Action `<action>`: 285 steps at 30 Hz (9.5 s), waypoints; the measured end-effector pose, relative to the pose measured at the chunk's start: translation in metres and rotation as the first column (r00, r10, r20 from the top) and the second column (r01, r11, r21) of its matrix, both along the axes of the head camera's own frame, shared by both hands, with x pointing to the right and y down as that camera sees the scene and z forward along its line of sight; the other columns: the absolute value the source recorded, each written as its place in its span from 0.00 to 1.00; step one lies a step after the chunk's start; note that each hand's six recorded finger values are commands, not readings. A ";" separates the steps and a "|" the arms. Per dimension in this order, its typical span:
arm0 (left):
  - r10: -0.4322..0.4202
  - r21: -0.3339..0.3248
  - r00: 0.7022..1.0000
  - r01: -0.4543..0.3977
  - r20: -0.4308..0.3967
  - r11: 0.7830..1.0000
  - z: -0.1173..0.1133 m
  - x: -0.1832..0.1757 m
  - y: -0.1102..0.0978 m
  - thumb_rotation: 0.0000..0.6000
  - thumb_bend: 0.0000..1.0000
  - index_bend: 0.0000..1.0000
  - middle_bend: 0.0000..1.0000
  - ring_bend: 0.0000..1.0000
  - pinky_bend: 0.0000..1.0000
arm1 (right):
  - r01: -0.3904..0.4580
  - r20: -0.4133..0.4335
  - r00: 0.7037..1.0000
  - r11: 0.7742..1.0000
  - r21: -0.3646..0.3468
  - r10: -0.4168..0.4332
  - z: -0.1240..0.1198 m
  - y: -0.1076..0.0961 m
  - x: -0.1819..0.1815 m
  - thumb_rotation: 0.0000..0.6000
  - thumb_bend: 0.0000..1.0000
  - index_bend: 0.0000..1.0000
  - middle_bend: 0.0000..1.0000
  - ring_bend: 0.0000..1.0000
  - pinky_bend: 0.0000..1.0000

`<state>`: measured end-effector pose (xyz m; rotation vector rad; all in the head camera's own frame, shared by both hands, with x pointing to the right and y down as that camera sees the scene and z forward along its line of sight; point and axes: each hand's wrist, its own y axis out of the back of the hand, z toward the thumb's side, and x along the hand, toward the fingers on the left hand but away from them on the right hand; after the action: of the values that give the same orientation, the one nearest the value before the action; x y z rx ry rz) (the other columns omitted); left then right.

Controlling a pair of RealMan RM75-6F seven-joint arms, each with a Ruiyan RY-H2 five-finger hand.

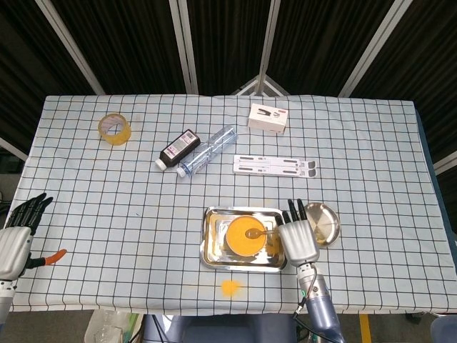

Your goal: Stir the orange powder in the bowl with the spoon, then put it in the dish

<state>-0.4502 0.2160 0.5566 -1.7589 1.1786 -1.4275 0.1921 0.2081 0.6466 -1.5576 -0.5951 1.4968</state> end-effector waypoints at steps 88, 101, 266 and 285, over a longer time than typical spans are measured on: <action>-0.002 -0.008 1.000 0.002 -0.005 1.000 0.001 0.000 -0.001 1.00 0.00 0.00 0.00 0.00 0.00 | -0.001 0.031 1.000 1.000 0.015 0.001 0.012 0.001 -0.015 1.00 0.56 0.55 0.48 0.15 0.00; -0.002 -0.005 1.000 0.002 -0.006 1.000 0.000 0.000 -0.001 1.00 0.00 0.00 0.00 0.00 0.00 | 0.023 0.067 0.997 0.998 0.060 -0.027 0.002 -0.001 -0.018 1.00 0.56 0.55 0.48 0.16 0.00; -0.016 -0.014 1.000 0.015 -0.021 1.000 0.000 0.000 -0.001 1.00 0.00 0.00 0.00 0.00 0.00 | 0.619 -0.340 0.786 0.649 0.442 -0.517 -0.018 0.004 -0.061 1.00 0.57 0.61 0.51 0.18 0.00; -0.016 -0.010 1.000 0.016 -0.023 1.000 0.000 0.000 -0.001 1.00 0.00 0.00 0.00 0.00 0.00 | 0.652 -0.378 0.757 0.640 0.406 -0.532 0.001 0.014 -0.054 1.00 0.57 0.61 0.51 0.18 0.00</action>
<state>-0.4502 0.2146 0.5565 -1.7804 1.2022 -1.4279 0.1379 0.2218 0.6472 -0.9865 -0.2599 0.8698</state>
